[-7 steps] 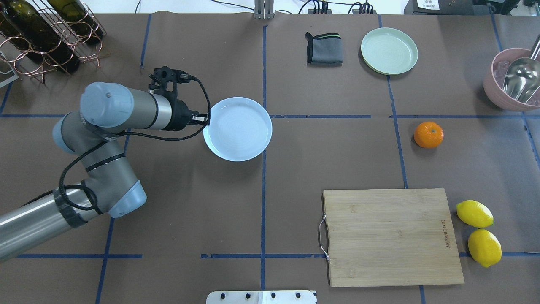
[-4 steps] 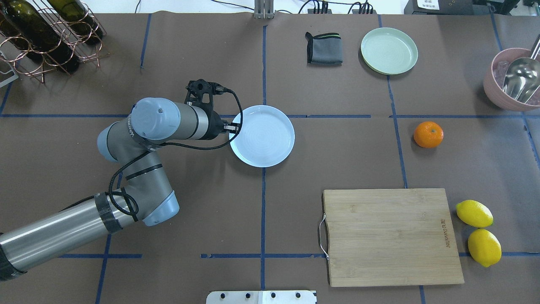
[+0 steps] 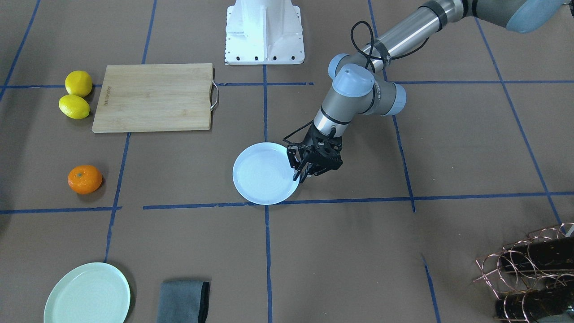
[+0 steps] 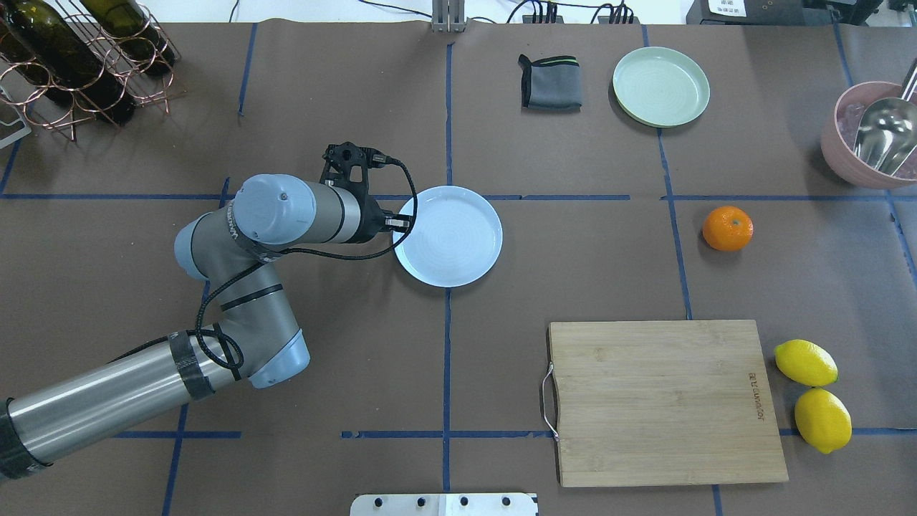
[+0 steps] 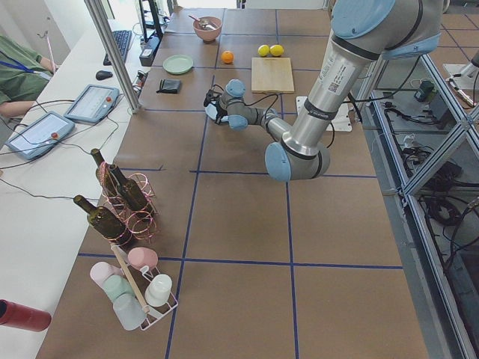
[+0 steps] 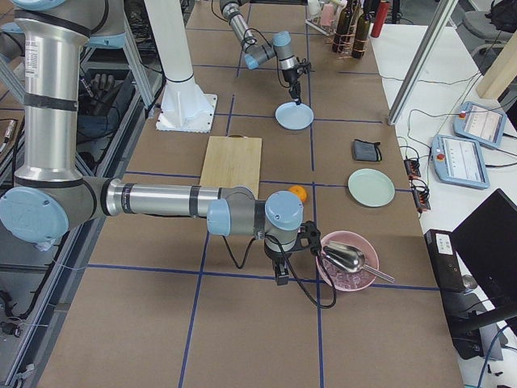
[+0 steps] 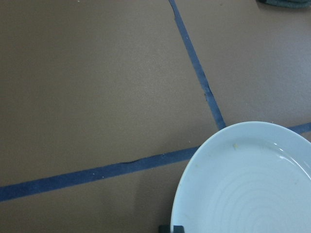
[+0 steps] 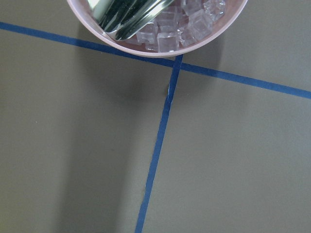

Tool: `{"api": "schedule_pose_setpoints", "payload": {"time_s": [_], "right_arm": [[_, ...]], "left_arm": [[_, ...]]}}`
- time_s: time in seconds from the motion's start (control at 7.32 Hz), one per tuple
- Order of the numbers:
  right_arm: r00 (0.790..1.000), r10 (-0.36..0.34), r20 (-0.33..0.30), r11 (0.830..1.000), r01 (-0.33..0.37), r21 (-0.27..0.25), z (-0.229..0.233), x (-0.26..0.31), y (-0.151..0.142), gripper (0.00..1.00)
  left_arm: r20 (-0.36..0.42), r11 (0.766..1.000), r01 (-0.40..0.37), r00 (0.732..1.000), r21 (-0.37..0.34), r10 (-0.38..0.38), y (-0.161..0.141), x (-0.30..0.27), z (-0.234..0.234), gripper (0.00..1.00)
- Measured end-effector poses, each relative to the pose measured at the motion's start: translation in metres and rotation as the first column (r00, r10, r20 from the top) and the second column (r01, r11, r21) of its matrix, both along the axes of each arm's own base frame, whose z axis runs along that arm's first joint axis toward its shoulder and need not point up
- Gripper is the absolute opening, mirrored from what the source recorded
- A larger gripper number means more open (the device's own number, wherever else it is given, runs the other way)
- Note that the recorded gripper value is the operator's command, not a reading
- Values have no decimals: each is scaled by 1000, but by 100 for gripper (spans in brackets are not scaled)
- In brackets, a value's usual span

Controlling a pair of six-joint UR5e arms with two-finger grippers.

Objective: Pick orange to plate
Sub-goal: 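Withdraw the left gripper from the plate back toward its side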

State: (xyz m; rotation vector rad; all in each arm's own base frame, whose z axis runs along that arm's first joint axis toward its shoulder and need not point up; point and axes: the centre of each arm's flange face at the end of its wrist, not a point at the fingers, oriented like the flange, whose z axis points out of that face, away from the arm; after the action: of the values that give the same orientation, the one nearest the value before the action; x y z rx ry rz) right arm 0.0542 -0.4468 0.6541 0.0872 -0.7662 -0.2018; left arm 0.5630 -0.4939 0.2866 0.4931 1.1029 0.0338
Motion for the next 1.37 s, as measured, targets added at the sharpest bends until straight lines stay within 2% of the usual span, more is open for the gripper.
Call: {"api": "schedule_pose_setpoints", "payload": {"time_s": [0.27,0.55,0.68,0.96,1.23,1.37], "right_arm": [[1000,-2,4,999,1,39,-14,0,-4,100],[998,-6,70,996,0,92,-33,-5,-9,100],[992,-17,122,991,1,131,-46,-9,-9,100],[982,-55,182,977,15,215,-68,-20,-11,100],[978,-79,194,971,31,237,-88,-43,-26,100],[976,-90,198,968,38,249,-98,-53,-33,100]], "left_arm": [[25,999,-35,999,20,35,-9,-23,-8,100],[98,995,-86,992,59,80,-13,-105,-18,100],[131,995,-90,988,45,84,-10,-156,-16,100],[210,997,-47,976,-57,58,-9,-233,22,100],[247,990,-10,968,-139,44,-25,-297,63,100],[281,992,-26,958,-125,61,-34,-333,84,100]]}}
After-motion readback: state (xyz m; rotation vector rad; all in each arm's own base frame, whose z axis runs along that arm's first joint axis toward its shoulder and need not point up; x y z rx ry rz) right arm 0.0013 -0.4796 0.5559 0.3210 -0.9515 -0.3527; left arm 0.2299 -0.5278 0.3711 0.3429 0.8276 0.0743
